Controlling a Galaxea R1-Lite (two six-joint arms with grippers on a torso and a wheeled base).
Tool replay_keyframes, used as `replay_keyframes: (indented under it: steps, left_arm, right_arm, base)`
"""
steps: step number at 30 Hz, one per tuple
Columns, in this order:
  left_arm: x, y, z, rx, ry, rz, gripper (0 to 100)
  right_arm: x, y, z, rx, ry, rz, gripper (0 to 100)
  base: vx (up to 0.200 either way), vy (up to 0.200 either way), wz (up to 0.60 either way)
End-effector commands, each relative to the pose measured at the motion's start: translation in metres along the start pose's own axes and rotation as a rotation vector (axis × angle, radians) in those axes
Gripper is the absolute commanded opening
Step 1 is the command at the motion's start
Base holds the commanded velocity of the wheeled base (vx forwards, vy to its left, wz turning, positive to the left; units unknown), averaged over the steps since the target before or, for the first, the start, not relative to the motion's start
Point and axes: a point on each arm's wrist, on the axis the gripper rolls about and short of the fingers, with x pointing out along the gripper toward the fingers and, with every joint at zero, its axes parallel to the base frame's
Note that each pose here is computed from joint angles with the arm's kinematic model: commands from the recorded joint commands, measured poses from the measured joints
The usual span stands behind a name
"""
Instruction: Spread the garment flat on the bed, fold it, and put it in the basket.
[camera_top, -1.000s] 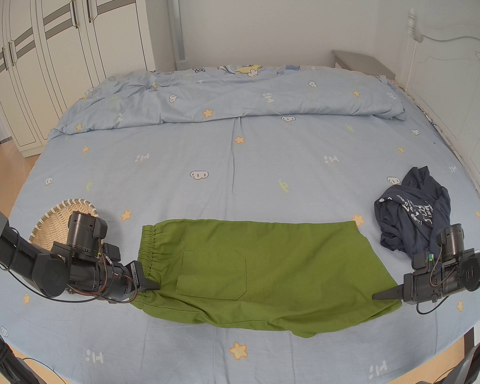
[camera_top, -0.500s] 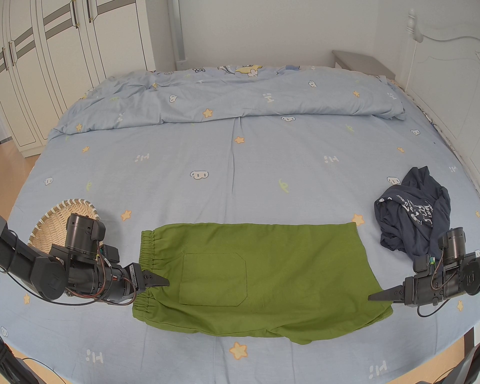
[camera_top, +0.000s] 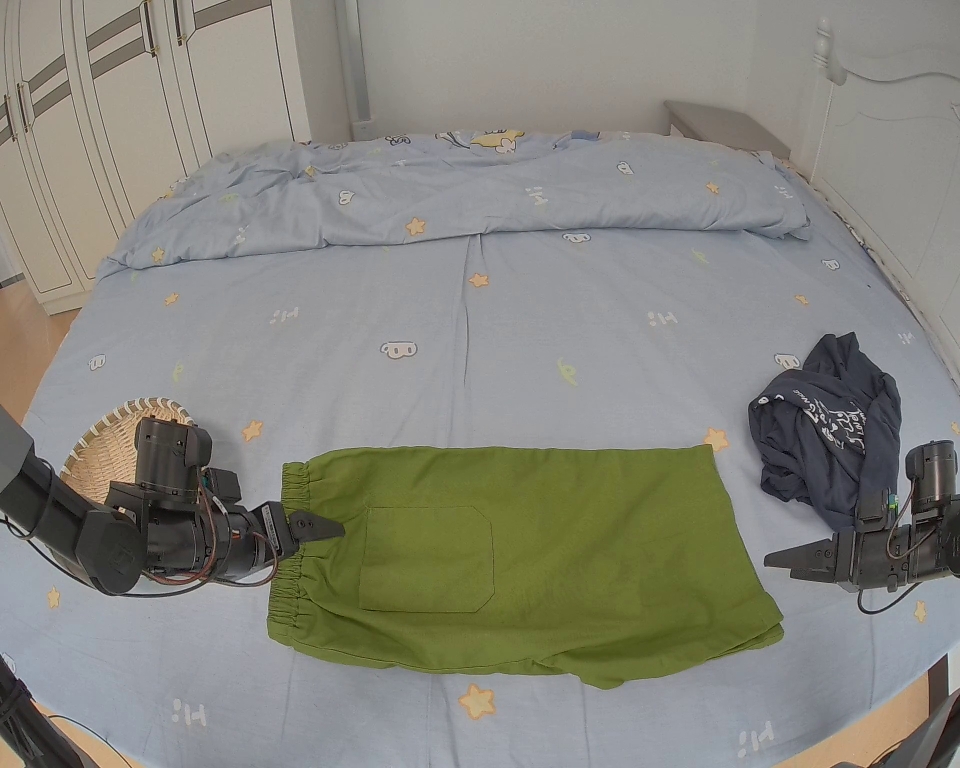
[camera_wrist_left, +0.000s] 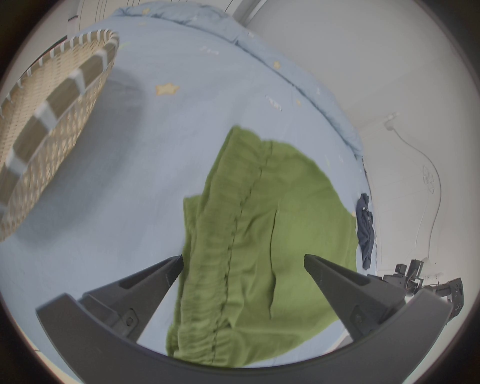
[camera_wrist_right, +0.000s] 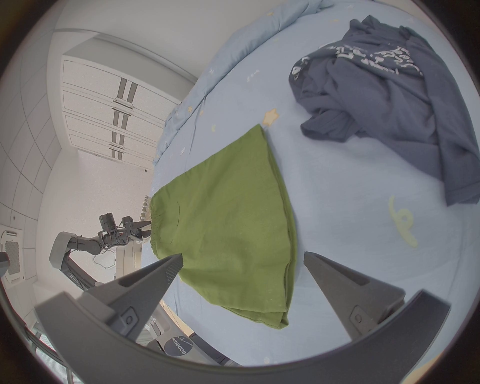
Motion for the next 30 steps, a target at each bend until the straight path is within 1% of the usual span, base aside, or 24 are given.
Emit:
replay_keyframes:
  steps: [1, 3, 6, 7, 10, 11, 17, 26, 30]
  left_arm:
    - [0.011, 0.01, 0.013, -0.014, -0.041, 0.017, 100]
    - [0.012, 0.01, 0.018, -0.015, -0.053, 0.014, 100]
    - [0.013, 0.011, 0.018, -0.018, -0.051, 0.018, 100]
    - [0.015, 0.012, 0.017, -0.02, -0.047, 0.022, 100]
    - [0.018, 0.014, 0.016, -0.024, -0.037, 0.026, 100]
    - [0.022, 0.014, 0.012, -0.022, -0.018, 0.03, 100]
    - [0.024, 0.015, 0.004, -0.022, 0.014, 0.034, 100]
    - [0.03, 0.011, -0.004, -0.013, 0.048, 0.029, 100]
    - [0.033, 0.005, -0.011, 0.001, 0.072, 0.016, 100]
  right_arm:
    - [-0.014, -0.004, 0.002, 0.014, -0.062, -0.029, 100]
    - [-0.022, -0.005, -0.001, 0.024, -0.086, -0.04, 100]
    - [-0.025, -0.002, -0.002, 0.013, -0.097, -0.037, 100]
    - [-0.027, 0.001, 0.003, -0.008, -0.114, -0.032, 100]
    - [-0.03, 0.004, 0.008, -0.029, -0.133, -0.03, 100]
    - [-0.031, 0.006, 0.013, -0.044, -0.143, -0.028, 100]
    - [-0.03, 0.006, 0.025, -0.067, -0.163, -0.025, 100]
    - [-0.033, 0.007, 0.026, -0.073, -0.177, -0.029, 100]
    - [-0.033, 0.008, 0.026, -0.073, -0.175, -0.027, 100]
  base:
    - [0.0, 0.0, 0.0]
    - [0.0, 0.0, 0.0]
    - [0.0, 0.0, 0.0]
    - [0.0, 0.0, 0.0]
    - [0.0, 0.0, 0.0]
    - [0.0, 0.0, 0.0]
    - [0.0, 0.0, 0.0]
    - [0.0, 0.0, 0.0]
    - [0.0, 0.0, 0.0]
